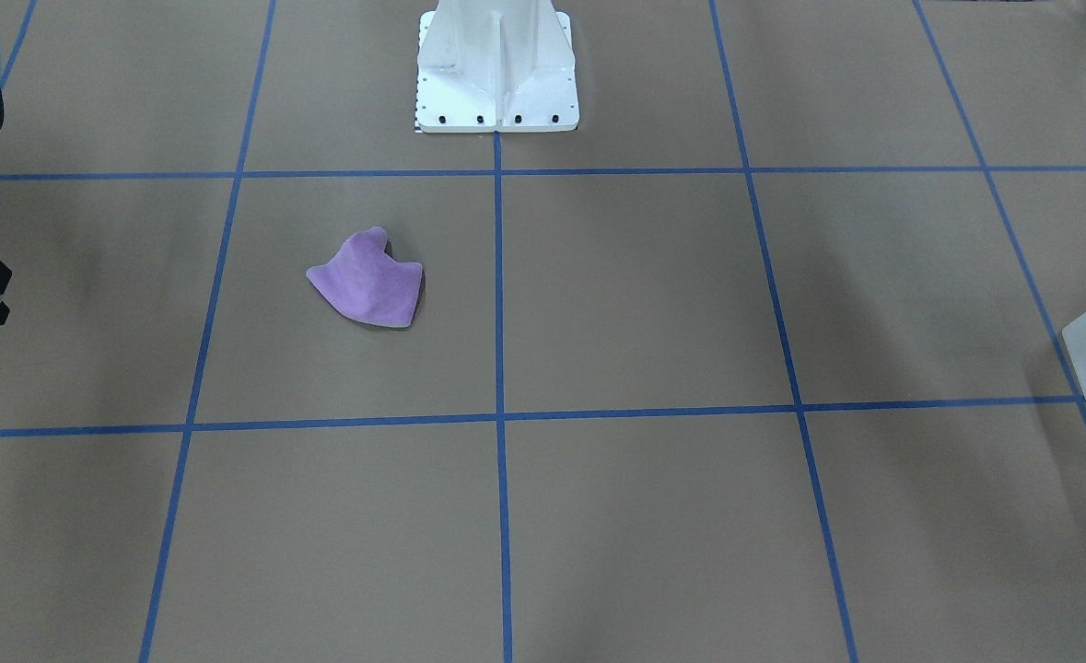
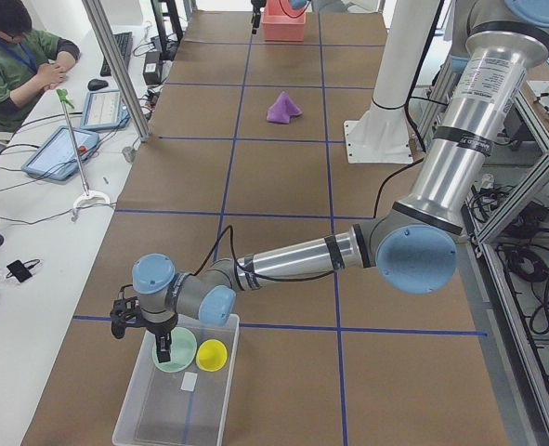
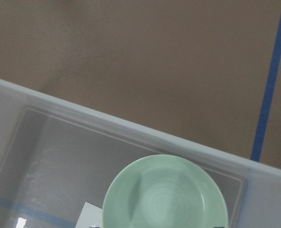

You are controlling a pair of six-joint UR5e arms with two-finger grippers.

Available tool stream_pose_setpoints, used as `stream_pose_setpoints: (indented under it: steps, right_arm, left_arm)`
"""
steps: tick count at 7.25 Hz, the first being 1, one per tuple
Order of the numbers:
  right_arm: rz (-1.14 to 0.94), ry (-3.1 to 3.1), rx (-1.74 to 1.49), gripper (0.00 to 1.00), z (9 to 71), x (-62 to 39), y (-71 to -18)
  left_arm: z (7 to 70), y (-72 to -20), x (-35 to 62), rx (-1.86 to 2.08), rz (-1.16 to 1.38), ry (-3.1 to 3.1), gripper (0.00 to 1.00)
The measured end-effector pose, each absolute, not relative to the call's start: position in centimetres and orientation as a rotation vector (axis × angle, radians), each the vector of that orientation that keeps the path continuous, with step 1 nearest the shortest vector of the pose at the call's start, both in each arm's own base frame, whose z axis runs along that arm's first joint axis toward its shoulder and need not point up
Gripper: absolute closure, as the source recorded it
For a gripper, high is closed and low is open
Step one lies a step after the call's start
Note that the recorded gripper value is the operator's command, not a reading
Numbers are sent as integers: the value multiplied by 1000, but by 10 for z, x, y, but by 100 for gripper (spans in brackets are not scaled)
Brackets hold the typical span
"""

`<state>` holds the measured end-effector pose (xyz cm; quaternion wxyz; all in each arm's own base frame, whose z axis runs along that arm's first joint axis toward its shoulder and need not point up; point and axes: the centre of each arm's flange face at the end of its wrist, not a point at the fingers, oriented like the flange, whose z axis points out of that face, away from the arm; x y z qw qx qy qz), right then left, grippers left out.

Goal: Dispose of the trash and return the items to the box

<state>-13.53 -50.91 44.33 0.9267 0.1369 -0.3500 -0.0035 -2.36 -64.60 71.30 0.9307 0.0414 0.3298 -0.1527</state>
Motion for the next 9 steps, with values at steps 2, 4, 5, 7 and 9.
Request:
stream_pose_setpoints:
  steps: [2,4,5,7,9]
  right_arm:
    - [-15,-722,282,0,440,-139,-509]
    - [-23,-729,282,0,438,-142,-507]
    - [-30,-732,280,0,437,-145,-504]
    - [-11,-747,275,0,429,-149,-497]
    - [9,-775,275,0,412,-156,-481]
  left_arm:
    - [649,-657,-26,76,-323,677,1]
    - [581,-660,-24,60,-330,685,1]
    - [551,-657,-18,54,-323,730,1]
    - [529,-625,-10,75,-239,815,1]
    - [556,-566,-16,166,23,802,1]
